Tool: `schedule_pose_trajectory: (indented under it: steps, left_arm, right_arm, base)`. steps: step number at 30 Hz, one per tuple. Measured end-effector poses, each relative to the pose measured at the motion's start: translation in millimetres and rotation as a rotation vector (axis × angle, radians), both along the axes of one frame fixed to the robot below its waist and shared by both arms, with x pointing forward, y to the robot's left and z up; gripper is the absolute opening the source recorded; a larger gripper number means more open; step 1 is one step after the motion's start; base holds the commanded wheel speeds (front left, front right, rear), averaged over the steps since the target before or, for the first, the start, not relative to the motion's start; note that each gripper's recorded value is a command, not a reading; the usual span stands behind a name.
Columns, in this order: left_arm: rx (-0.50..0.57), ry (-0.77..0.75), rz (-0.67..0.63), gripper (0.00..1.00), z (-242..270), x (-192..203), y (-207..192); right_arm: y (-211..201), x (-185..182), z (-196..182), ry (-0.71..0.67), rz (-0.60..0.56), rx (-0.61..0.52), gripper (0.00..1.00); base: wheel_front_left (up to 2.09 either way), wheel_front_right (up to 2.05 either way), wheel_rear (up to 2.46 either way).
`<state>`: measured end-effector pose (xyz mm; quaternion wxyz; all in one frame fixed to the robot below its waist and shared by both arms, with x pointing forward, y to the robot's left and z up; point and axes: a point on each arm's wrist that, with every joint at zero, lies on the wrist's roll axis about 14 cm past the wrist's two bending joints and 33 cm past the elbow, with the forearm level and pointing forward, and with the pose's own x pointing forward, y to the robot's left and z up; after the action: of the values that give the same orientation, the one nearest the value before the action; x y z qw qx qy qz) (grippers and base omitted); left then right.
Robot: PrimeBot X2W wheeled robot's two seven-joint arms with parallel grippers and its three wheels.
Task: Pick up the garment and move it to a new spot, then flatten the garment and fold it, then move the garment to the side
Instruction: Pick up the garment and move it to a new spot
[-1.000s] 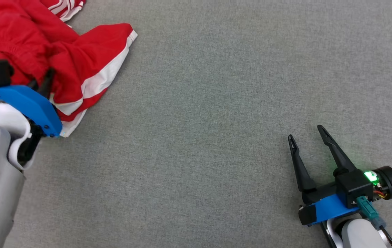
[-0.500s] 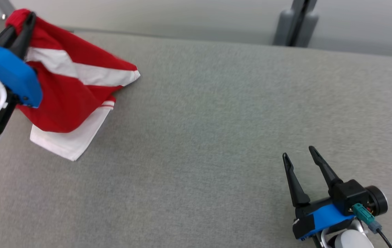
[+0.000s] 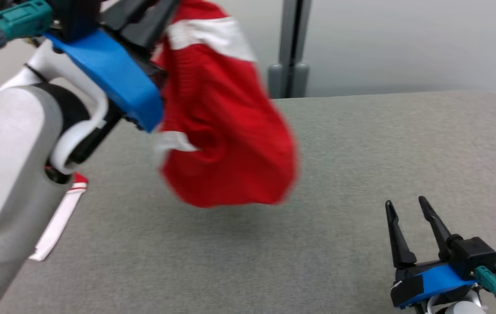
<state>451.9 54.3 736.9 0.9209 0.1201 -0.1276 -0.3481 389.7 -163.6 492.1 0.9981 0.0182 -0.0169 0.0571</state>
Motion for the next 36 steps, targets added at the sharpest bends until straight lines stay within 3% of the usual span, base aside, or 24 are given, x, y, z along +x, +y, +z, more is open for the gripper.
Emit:
schedule_pose_trajectory:
  steps: [5,9,14,18,22,25,27,28,36]
  left_arm:
    - [-0.088,-0.013,-0.183,0.00,11.9,-20.7,-55.0]
    - [-0.105,0.122,-0.199,0.00,-38.1,-11.7,-66.0]
    - [-0.146,0.428,-0.098,0.00,-146.9,4.9,-48.6]
    - [-0.115,0.645,0.048,0.00,-243.4,5.8,-15.8]
    - [-0.138,0.779,0.174,0.00,-304.8,-0.8,10.7]
    - [-0.175,0.801,0.238,0.00,-323.6,0.0,22.4]
    - [-0.205,0.785,0.276,0.63,-328.6,2.3,30.2]
    - [-0.211,0.777,0.294,1.00,-331.0,3.0,34.8]
    - [-0.230,0.723,0.350,1.00,-329.3,6.1,55.1]
  right_arm:
    - [-37.1,-8.8,1.5,-0.003,-0.109,-0.004,1.00]
    - [-55.1,-6.8,-1.8,0.006,-0.163,-0.008,1.00]
    - [-63.1,-2.2,-6.8,0.020,-0.186,-0.012,1.00]
    - [-64.7,3.6,-10.0,0.027,-0.190,-0.009,1.00]
    - [-62.9,7.8,-15.4,0.041,-0.184,-0.009,1.00]
    - [-60.5,11.7,-17.6,0.045,-0.176,-0.010,1.00]
    - [-58.1,14.1,-18.8,0.048,-0.169,-0.010,1.00]
    - [-56.8,15.7,-18.8,0.047,-0.165,-0.011,1.00]
    - [-42.1,21.9,-14.8,0.034,-0.122,-0.007,1.00]
  base:
    - [0.00,0.00,0.00]
    - [0.00,0.00,0.00]
    - [0.00,0.00,0.00]
    - [0.00,0.00,0.00]
    - [0.00,0.00,0.00]
    - [0.00,0.00,0.00]
    - [0.00,0.00,0.00]
    - [0.00,0.00,0.00]
    - [0.00,0.00,0.00]
